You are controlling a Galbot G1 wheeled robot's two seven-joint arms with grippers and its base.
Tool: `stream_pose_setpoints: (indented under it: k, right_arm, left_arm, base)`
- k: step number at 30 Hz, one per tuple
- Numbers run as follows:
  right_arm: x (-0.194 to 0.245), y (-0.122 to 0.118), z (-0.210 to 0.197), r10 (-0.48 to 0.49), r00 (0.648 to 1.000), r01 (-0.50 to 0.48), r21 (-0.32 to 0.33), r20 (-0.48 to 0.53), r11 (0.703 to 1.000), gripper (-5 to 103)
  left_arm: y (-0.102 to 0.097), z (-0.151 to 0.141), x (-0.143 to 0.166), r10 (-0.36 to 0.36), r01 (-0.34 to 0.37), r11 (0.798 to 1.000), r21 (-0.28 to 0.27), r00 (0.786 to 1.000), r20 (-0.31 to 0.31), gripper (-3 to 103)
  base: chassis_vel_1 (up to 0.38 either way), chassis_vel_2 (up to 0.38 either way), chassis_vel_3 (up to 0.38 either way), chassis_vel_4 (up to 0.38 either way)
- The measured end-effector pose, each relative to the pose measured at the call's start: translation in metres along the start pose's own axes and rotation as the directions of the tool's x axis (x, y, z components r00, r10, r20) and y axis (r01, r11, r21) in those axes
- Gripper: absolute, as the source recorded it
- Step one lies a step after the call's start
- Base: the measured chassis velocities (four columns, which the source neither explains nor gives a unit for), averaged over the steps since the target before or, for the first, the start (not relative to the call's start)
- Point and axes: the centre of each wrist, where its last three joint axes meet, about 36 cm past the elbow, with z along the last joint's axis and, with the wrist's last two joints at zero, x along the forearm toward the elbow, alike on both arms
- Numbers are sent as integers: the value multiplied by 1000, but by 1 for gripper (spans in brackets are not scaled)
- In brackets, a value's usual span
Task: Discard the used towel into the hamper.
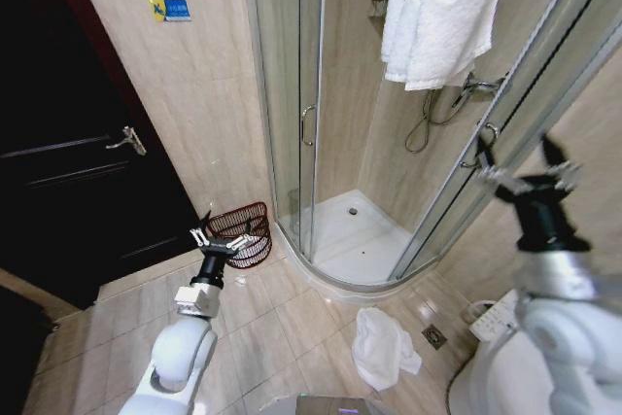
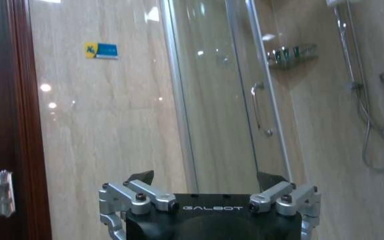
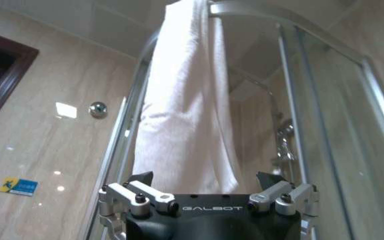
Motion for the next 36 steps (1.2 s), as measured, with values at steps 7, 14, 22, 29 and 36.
stream_pose_setpoints:
  k: [7, 14, 22, 29, 36]
  right_arm:
    - [-56, -30, -13, -43, 999, 41, 79, 23, 996, 100]
    - [-134, -73, -42, -87, 994, 79, 124, 67, 989, 100]
    - [-216, -74, -74, -133, 985, 119, 125, 107, 985, 100]
    - [-304, -38, -116, -142, 978, 122, 133, 151, 984, 100]
    - [-352, -5, -132, -134, 976, 112, 133, 171, 985, 100]
  left_arm:
    - [-3, 11, 10, -5, 5, 1000, -8, 1000, -24, 100]
    - [-5, 9, 12, -26, 26, 1000, -2, 1000, -14, 100]
    - [0, 4, 10, -30, 30, 1000, -9, 1000, -2, 100]
    - [2, 4, 7, -51, 51, 999, 6, 999, 1, 100]
    - [2, 12, 13, -72, 72, 997, 15, 997, -7, 100]
  base:
    - [0, 0, 0, 0]
    - [0, 0, 0, 0]
    - [0, 0, 0, 0]
    - [0, 0, 0, 0]
    - [0, 0, 0, 0]
